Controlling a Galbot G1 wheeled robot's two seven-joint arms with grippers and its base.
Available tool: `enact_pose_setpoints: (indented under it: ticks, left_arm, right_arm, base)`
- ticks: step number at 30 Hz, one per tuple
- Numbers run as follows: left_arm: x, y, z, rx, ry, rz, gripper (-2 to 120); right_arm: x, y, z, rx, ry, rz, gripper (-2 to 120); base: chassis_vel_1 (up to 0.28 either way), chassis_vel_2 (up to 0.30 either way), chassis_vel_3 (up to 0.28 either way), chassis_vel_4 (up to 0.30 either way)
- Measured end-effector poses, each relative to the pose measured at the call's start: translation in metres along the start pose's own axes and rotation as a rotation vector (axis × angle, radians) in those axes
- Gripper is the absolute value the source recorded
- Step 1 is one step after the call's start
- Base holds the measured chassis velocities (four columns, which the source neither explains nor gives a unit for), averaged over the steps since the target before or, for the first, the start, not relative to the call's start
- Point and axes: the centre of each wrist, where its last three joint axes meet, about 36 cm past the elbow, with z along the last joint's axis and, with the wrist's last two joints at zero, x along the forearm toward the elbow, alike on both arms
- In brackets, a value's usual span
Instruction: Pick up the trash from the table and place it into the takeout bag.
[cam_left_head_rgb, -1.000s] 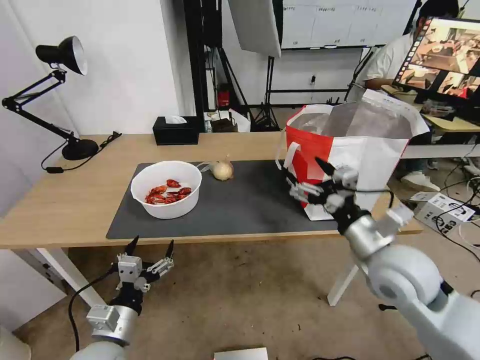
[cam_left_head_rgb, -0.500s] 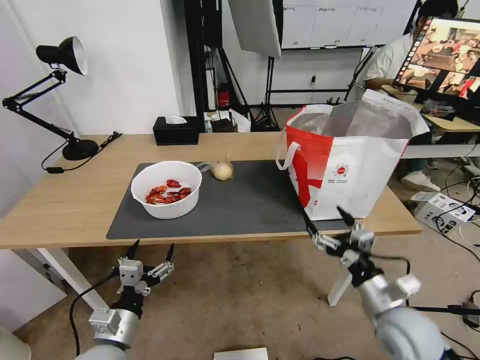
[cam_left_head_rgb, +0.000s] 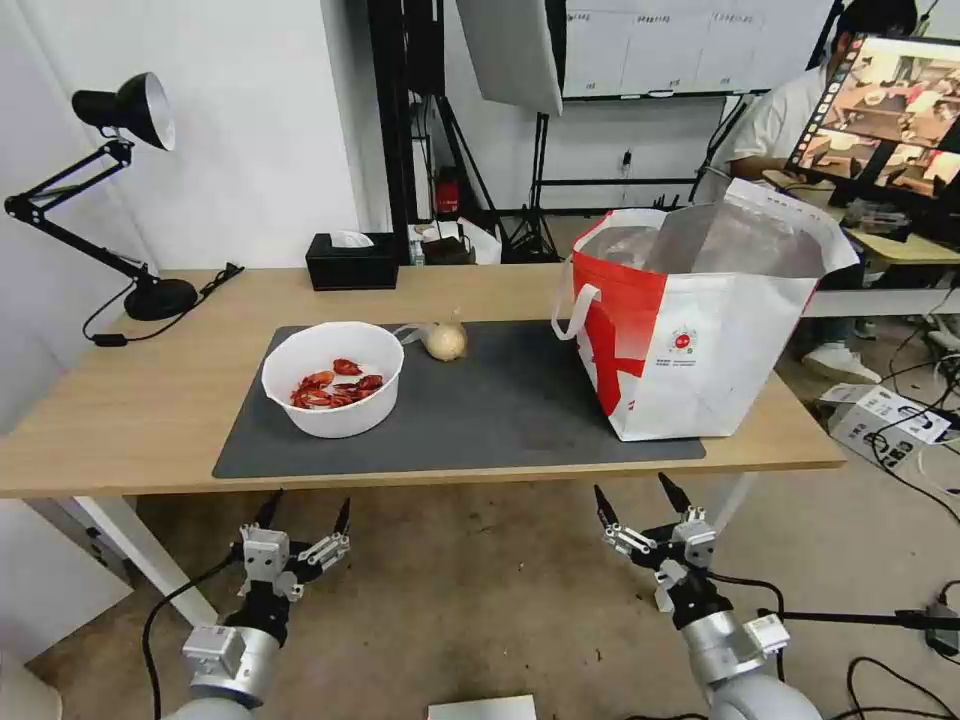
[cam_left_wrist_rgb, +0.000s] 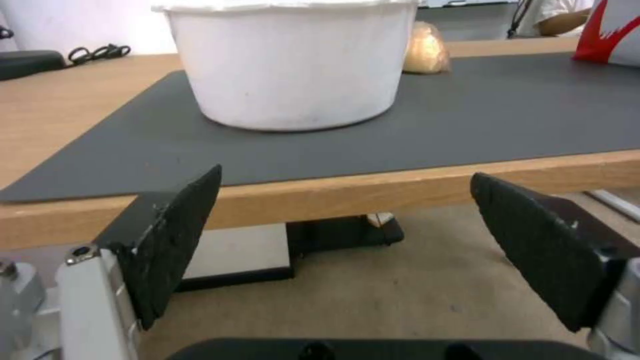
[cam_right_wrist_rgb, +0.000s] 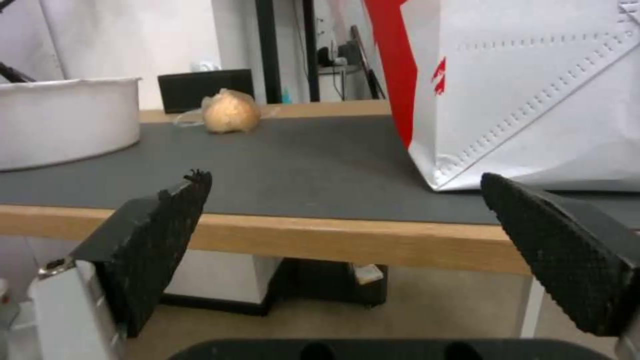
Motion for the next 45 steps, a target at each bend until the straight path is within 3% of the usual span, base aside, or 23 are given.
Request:
enact_pose_setpoints:
  ticks: [23, 38, 42, 45]
  left_arm:
    - [0.003, -0.004, 0.004, 0.001, 0.009, 0.001, 100]
    - [0.007, -0.004, 0.000, -0.004, 0.004, -0.003, 100]
    - [0.008, -0.004, 0.001, -0.009, 0.006, -0.004, 100]
    - [0.010, -0.004, 0.001, -0.010, 0.008, -0.006, 100]
  right_arm:
    - [-0.009, 0.008, -0.003, -0.006, 0.019, -0.031, 100]
    - [-0.072, 0.027, -0.064, 0.047, 0.005, -0.195, 100]
    - [-0.098, 0.039, -0.078, 0.063, 0.008, -0.236, 100]
    - [-0.139, 0.054, -0.092, 0.084, 0.004, -0.270, 100]
  base:
    - [0.000, 0.000, 0.000, 0.000]
    - [0.000, 0.000, 0.000, 0.000]
    - [0.000, 0.000, 0.000, 0.000]
    - [0.000, 0.000, 0.000, 0.000]
